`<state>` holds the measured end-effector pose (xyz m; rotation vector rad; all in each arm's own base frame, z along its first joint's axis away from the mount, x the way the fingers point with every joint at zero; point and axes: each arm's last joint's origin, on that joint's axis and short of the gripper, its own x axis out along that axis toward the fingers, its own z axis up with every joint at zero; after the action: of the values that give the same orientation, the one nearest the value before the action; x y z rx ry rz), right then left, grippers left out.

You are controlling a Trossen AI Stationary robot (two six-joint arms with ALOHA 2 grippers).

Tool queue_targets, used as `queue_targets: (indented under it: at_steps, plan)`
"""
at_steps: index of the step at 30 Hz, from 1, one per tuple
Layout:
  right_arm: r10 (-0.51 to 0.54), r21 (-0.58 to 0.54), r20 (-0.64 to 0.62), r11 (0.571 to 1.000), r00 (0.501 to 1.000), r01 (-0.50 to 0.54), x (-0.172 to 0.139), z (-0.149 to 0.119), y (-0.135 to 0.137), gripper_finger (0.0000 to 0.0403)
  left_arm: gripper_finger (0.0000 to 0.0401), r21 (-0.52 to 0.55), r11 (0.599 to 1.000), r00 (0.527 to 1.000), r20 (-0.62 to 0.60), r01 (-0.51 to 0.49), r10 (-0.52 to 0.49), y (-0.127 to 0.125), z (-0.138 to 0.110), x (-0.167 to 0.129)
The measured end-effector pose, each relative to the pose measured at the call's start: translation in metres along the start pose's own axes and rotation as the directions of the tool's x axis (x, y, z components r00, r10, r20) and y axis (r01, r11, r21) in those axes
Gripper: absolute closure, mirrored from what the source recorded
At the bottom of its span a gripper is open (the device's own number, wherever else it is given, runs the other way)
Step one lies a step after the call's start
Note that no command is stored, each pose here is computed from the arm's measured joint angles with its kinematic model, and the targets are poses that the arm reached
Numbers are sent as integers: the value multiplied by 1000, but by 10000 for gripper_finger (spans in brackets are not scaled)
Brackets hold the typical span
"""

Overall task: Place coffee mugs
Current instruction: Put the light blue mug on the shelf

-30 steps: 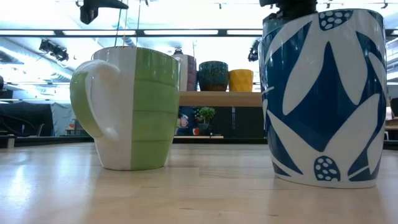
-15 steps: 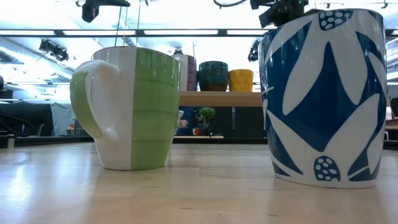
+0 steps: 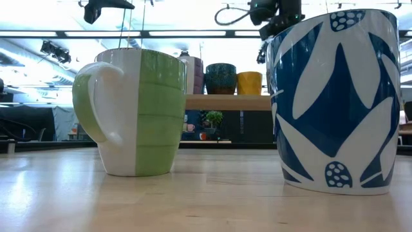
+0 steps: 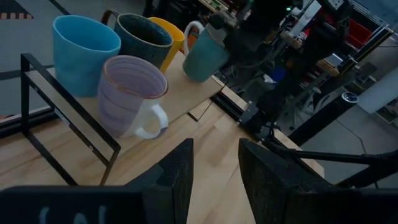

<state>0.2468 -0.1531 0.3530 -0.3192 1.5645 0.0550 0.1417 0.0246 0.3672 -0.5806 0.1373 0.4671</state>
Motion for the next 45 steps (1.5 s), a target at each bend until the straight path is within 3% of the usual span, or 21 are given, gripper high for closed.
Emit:
queue_targets:
  at_steps: [13, 33, 45]
  plan:
    - [-66, -80, 5, 995, 998, 66, 11, -4, -24, 364, 269, 6, 1000, 1000, -3, -1, 1, 0, 0, 0]
    - [-116, -56, 23, 991, 993, 117, 16, -32, -53, 364, 269, 35, 999, 1000, -3, -1, 1, 0, 0, 0]
    - [-87, -31, 66, 995, 994, 89, 17, -43, -61, 364, 269, 35, 999, 1000, -2, 0, 0, 0, 0, 0]
